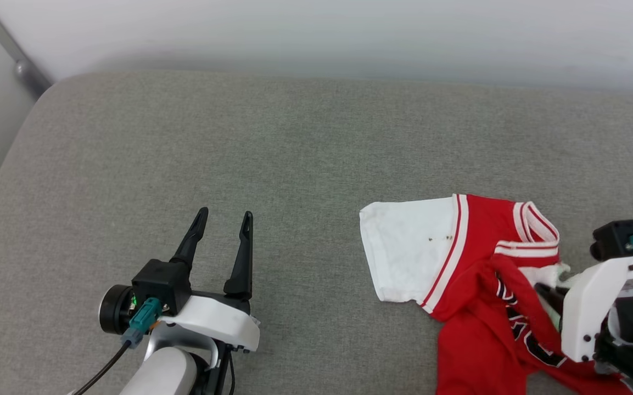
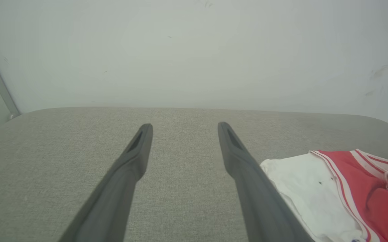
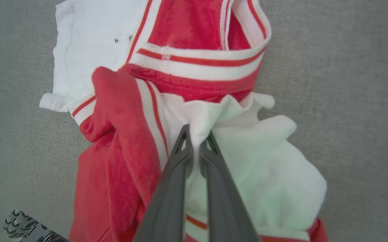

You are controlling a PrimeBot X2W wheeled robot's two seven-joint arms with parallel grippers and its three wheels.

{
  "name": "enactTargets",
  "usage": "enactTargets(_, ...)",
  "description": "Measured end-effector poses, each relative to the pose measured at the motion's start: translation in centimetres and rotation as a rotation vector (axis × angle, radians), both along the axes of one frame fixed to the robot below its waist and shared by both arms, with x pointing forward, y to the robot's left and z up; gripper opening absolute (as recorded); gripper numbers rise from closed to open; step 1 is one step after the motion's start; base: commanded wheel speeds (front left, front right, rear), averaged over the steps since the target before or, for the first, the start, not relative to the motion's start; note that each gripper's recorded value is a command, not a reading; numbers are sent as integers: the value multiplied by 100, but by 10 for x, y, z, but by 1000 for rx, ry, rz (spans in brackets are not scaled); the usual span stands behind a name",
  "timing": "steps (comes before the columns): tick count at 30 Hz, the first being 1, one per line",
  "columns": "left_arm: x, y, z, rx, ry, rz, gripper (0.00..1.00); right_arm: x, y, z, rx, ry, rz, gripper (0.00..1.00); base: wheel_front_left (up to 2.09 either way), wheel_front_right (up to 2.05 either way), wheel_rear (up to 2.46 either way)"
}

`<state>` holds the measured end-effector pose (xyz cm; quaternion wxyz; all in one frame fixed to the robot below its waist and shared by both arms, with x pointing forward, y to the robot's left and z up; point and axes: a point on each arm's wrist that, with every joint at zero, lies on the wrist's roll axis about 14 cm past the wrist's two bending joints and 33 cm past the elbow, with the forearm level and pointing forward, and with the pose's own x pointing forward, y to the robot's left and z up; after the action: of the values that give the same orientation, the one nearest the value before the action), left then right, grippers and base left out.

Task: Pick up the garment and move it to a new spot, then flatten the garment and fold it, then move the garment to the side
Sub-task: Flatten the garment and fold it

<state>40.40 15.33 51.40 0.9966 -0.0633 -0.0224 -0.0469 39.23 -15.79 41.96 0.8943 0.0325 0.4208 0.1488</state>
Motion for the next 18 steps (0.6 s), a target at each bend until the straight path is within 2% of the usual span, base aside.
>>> enactTargets(3, 1, -3, 1, -3, -3, -7, 100, 5, -9, 15, -21, -55, -13, 0, 0, 0, 0)
enactTargets(12, 7, -17, 0, -8, -6, -48, 100, 30, -104, 74, -207, -243, -199, 0, 0, 0, 0)
enactTargets(15, 10, -19, -4, -6, 7, -58, 100, 30, -142, 72, -248, -237, -294, 0, 0, 0, 0)
enactTargets(18, 14, -19, -9, -1, 22, -64, 100, 24, -161, 48, -223, -196, -378, 0, 0, 0, 0)
